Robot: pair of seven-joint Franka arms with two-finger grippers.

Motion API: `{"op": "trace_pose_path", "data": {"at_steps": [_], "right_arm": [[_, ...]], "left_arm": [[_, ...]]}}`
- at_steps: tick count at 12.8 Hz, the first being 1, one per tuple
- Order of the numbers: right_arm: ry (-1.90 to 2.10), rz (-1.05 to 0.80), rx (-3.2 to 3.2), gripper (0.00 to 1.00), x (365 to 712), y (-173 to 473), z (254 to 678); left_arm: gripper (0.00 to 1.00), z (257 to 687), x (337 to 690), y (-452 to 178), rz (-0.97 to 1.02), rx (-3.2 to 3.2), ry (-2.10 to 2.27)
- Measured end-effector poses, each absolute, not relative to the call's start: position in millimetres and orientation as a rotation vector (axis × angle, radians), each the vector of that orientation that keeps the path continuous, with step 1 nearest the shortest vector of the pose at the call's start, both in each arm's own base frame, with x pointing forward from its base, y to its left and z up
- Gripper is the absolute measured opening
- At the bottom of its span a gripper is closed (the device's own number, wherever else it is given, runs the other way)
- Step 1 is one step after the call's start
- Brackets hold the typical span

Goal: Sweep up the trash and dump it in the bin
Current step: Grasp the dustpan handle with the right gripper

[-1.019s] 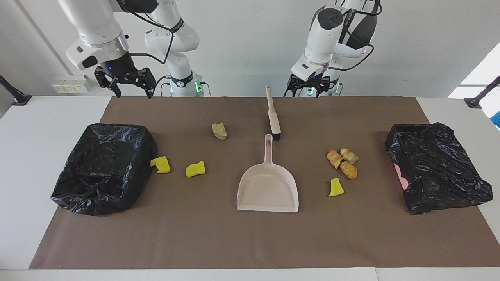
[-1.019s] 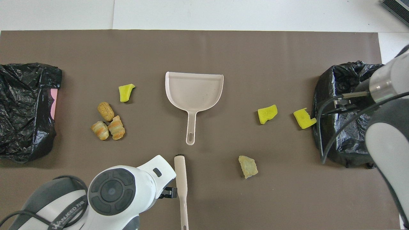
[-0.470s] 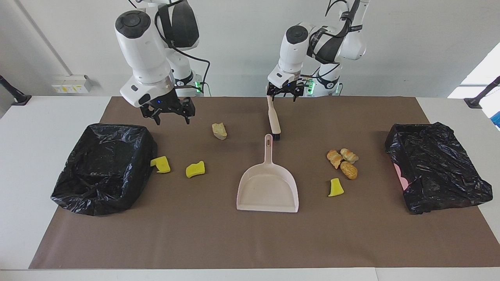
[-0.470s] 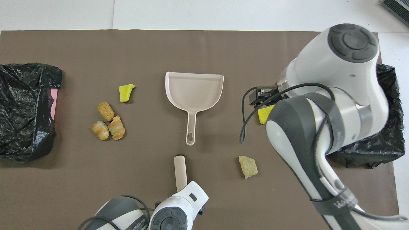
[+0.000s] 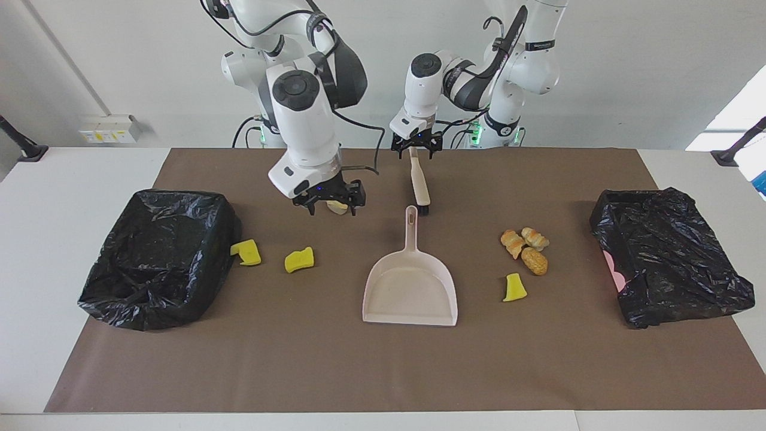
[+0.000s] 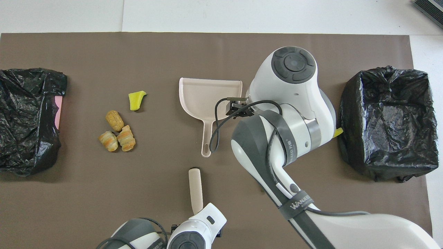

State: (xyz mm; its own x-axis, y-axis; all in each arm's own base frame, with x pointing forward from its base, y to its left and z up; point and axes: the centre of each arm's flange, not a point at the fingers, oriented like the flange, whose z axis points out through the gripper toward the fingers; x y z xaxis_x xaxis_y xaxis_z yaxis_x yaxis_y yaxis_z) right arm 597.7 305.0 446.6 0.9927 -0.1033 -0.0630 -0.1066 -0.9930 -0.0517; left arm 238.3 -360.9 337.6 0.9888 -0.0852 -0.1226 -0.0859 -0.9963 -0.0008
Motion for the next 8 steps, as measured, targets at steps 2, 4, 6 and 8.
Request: {"op": "trace_pose_path", "data": {"at_steps": [2,4,6,8], "right_arm": [[0.191,0.085,-3.081,1.0,599,332,432],[0.218,0.069,-3.077,1.0,597,361,412],[0.222,0.075,-3.084,1.0,591,389,389],[0.213,0.084,-3.091,1.0,590,400,374]], "left_arm": [[0.89,338,237,-362,0.192,-3.128,0.138],[0.63,337,237,-362,0.193,-3.128,0.14],[0.35,337,236,-361,0.204,-3.119,0.142],[0.26,336,236,-359,0.219,-3.108,0.152]]}}
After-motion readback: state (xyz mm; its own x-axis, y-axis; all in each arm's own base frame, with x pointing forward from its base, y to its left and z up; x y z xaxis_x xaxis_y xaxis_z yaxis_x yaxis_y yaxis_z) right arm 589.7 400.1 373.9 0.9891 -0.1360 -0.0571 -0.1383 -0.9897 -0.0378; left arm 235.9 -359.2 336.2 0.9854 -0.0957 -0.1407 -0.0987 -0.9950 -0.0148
